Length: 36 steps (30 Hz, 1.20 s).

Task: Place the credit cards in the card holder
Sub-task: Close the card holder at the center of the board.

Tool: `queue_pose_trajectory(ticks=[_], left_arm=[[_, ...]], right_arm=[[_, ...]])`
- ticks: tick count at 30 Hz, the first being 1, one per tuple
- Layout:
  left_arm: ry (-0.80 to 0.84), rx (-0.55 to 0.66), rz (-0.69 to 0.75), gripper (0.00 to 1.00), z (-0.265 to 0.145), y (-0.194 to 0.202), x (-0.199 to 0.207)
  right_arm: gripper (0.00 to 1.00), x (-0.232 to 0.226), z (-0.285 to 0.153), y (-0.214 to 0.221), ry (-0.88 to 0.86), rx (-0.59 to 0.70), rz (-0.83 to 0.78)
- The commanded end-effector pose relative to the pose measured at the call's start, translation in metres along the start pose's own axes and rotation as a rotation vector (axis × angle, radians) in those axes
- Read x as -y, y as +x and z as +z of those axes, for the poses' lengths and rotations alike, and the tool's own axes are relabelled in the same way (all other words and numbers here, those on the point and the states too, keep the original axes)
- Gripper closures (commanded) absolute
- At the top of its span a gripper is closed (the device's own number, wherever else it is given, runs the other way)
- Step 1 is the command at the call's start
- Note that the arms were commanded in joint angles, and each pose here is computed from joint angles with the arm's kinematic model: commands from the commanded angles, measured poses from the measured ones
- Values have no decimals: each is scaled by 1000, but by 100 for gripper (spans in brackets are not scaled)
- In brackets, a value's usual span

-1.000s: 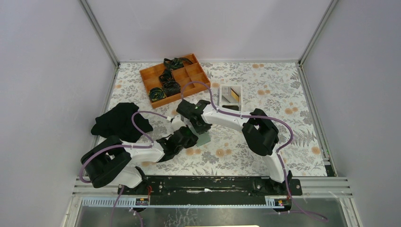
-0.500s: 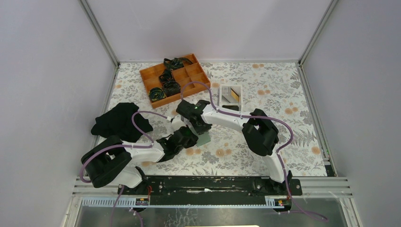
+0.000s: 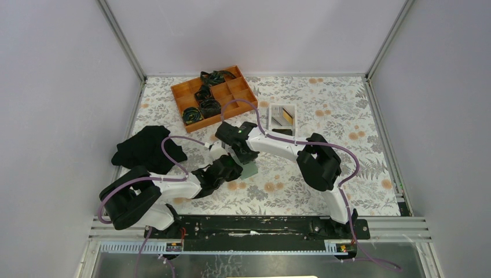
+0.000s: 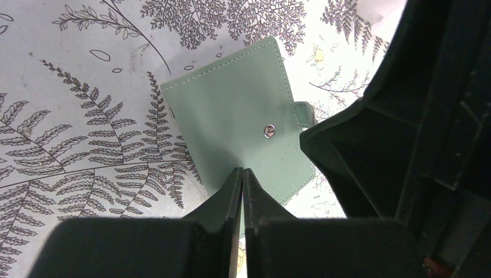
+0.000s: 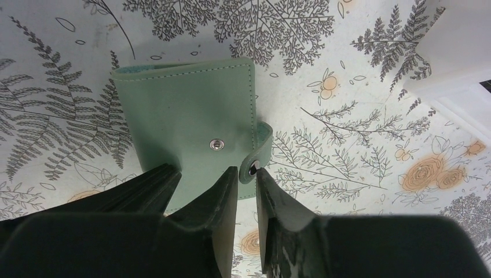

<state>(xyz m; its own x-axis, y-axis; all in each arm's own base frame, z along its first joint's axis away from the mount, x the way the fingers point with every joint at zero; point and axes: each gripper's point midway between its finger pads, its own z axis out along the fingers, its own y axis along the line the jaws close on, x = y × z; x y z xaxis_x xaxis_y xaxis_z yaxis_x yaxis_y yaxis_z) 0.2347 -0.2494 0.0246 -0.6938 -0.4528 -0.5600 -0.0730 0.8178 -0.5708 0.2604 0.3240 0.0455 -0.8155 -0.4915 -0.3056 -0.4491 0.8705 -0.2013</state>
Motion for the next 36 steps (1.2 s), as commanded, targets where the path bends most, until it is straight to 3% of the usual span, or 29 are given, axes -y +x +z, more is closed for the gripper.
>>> queue_pose_trajectory(ticks=[1,11,24,36], left_arm=[[23,-8,20,93,2,2,7],[24,-8,23,93,3,1,7],[24,-7,26,93,3,1,8],[15,-10,33,93,5,3,5]], right_arm=[[74,2,-31,-20,-13,80,5],[78,1,-28,-17,-14,69,-3],[99,-5,-29,-21,-44,69,-10],[100,-18,-20,-20,-88,47,-22]])
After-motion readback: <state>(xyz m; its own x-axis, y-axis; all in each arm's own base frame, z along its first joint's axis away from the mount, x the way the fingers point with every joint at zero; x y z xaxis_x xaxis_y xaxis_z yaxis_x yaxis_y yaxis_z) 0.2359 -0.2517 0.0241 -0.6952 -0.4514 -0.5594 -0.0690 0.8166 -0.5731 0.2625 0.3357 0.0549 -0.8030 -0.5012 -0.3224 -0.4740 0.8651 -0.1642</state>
